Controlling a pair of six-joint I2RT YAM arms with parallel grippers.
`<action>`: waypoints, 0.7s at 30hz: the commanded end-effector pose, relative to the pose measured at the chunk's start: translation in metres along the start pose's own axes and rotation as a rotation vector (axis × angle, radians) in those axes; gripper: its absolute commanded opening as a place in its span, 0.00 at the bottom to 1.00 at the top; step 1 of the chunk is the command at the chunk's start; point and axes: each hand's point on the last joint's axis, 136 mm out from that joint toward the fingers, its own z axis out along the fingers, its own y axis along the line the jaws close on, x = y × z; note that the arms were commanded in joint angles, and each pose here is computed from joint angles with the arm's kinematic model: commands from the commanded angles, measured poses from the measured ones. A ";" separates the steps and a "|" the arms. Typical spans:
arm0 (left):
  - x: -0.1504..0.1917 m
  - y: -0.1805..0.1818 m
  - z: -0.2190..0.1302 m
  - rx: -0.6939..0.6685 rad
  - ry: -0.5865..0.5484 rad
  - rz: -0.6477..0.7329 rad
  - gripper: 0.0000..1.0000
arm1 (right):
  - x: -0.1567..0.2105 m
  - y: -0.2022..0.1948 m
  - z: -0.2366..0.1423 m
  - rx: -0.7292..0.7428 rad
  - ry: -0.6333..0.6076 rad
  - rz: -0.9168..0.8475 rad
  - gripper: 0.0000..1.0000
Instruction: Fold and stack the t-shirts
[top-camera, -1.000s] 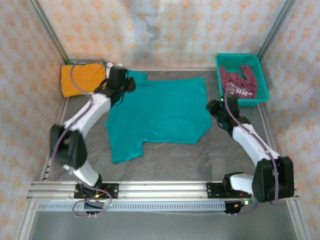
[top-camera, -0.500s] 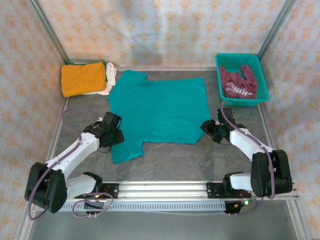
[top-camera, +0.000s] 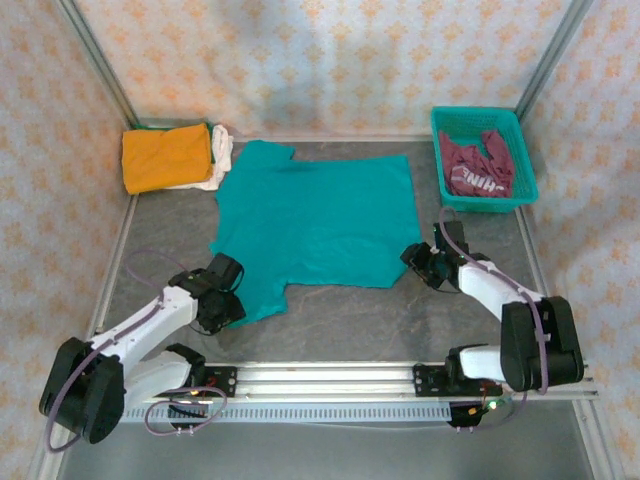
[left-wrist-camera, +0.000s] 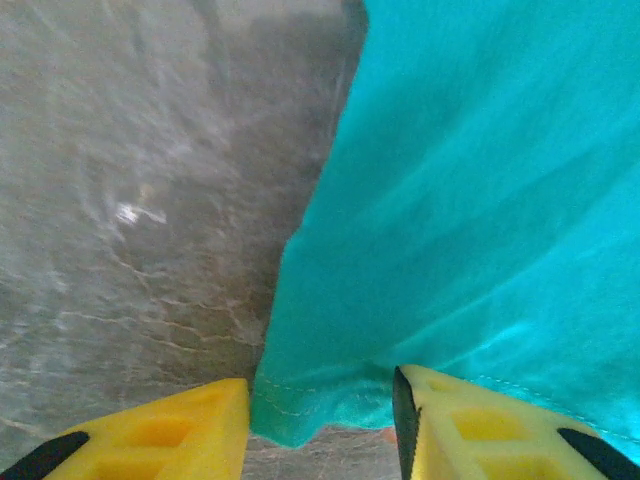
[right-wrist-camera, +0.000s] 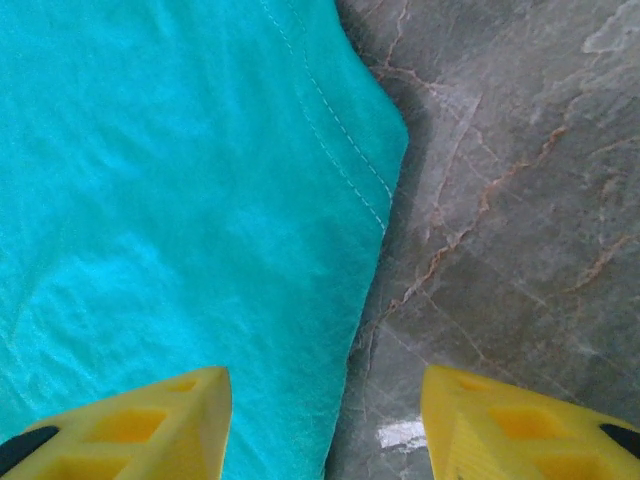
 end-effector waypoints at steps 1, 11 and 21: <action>0.000 -0.011 0.006 0.038 0.014 -0.017 0.34 | -0.003 0.004 0.005 -0.023 -0.020 -0.002 0.53; -0.025 -0.013 -0.021 -0.021 -0.086 0.036 0.00 | 0.005 0.006 0.017 -0.045 0.019 0.005 0.49; -0.058 -0.026 -0.058 0.011 -0.244 0.079 0.00 | 0.015 0.019 0.027 -0.075 0.045 -0.010 0.34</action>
